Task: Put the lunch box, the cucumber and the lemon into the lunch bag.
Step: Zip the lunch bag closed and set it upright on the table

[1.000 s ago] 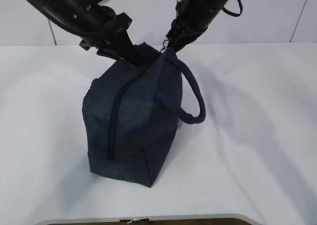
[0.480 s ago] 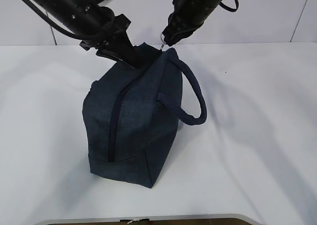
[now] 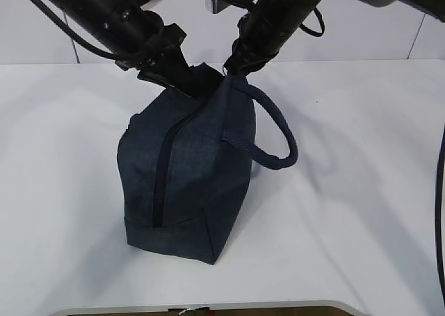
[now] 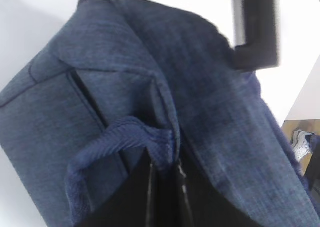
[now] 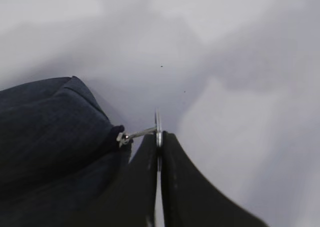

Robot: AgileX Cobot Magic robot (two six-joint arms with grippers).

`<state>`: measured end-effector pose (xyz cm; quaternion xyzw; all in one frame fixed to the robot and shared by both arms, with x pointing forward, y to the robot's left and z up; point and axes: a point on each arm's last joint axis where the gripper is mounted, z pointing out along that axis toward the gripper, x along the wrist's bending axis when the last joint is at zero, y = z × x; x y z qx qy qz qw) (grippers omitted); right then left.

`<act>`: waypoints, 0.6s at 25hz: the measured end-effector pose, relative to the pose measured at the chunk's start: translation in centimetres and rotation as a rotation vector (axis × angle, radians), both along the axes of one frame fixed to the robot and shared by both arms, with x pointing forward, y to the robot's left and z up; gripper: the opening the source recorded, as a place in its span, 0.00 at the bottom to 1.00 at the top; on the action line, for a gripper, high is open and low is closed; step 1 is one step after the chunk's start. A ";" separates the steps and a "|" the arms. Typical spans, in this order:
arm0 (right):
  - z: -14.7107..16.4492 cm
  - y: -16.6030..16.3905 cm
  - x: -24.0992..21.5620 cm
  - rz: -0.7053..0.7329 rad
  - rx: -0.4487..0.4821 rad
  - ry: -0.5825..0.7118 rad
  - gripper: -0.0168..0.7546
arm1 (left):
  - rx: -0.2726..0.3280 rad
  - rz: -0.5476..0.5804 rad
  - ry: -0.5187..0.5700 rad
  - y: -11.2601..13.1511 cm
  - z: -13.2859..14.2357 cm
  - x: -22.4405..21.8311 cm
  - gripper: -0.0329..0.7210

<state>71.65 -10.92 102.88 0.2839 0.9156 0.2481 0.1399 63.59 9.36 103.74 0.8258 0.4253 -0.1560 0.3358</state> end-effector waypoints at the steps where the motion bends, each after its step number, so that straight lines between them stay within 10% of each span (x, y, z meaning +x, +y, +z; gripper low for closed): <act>1: -0.3 0.0 0.1 -0.003 0.002 0.005 0.03 | 0.002 -0.003 -0.001 -0.1 0.0 0.0 0.04; 15: -1.3 0.1 0.3 -0.016 0.002 0.039 0.03 | 0.009 -0.010 -0.007 -0.1 -0.1 0.0 0.04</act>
